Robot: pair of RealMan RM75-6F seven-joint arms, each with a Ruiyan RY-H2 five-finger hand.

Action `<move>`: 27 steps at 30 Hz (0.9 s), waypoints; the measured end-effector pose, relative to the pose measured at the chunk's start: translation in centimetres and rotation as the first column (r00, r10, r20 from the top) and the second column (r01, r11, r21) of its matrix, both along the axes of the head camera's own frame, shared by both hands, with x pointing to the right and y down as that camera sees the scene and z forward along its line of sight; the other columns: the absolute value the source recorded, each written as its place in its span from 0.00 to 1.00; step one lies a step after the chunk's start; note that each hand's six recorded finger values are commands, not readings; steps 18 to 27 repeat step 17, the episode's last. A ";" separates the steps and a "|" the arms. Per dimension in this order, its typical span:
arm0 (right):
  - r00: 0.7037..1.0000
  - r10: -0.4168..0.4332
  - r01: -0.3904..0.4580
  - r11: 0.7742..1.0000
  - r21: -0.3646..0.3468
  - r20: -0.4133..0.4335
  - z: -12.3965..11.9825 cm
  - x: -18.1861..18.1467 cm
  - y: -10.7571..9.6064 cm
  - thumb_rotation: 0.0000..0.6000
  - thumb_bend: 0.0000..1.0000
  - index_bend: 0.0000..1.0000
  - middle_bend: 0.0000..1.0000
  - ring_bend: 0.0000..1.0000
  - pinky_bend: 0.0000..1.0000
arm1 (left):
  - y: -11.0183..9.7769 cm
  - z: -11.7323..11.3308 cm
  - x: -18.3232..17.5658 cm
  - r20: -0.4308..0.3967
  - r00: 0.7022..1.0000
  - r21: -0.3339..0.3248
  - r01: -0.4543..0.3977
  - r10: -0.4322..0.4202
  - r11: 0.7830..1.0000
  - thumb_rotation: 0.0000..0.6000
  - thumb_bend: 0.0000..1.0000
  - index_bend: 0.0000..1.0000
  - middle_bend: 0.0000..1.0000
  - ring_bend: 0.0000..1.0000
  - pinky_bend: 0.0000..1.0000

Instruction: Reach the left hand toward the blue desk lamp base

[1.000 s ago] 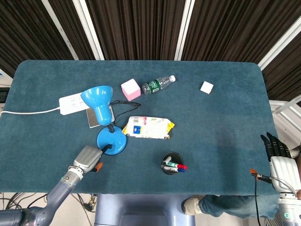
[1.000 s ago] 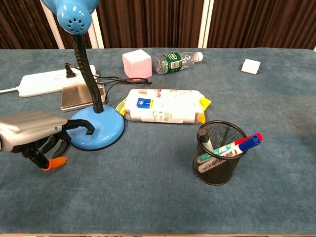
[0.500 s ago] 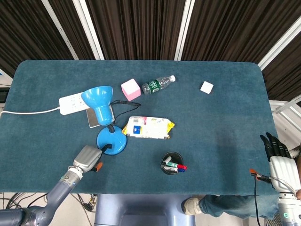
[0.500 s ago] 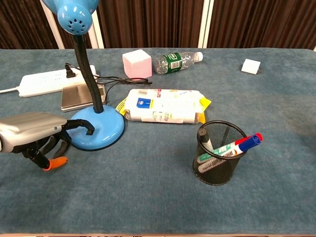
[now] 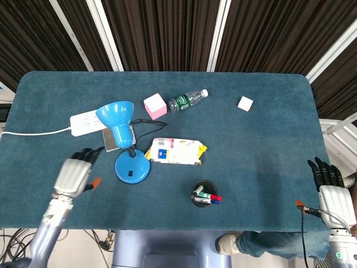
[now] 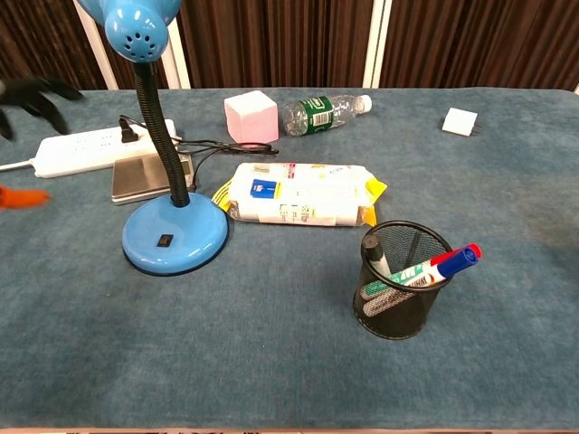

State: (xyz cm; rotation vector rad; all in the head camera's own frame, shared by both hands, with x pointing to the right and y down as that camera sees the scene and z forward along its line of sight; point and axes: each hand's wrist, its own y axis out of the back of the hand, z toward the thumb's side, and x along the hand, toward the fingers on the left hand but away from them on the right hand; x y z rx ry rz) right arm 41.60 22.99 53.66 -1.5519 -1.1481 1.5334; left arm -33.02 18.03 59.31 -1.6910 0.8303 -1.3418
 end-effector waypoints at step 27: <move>0.999 -0.049 0.049 0.999 0.007 0.020 0.0 -0.5 0.0 1.00 0.11 0.01 0.02 0.04 0.00 | 5.5 -6.0 -12.9 0.063 0.957 0.004 0.284 -0.284 0.959 1.00 0.13 0.12 0.11 0.00 0.08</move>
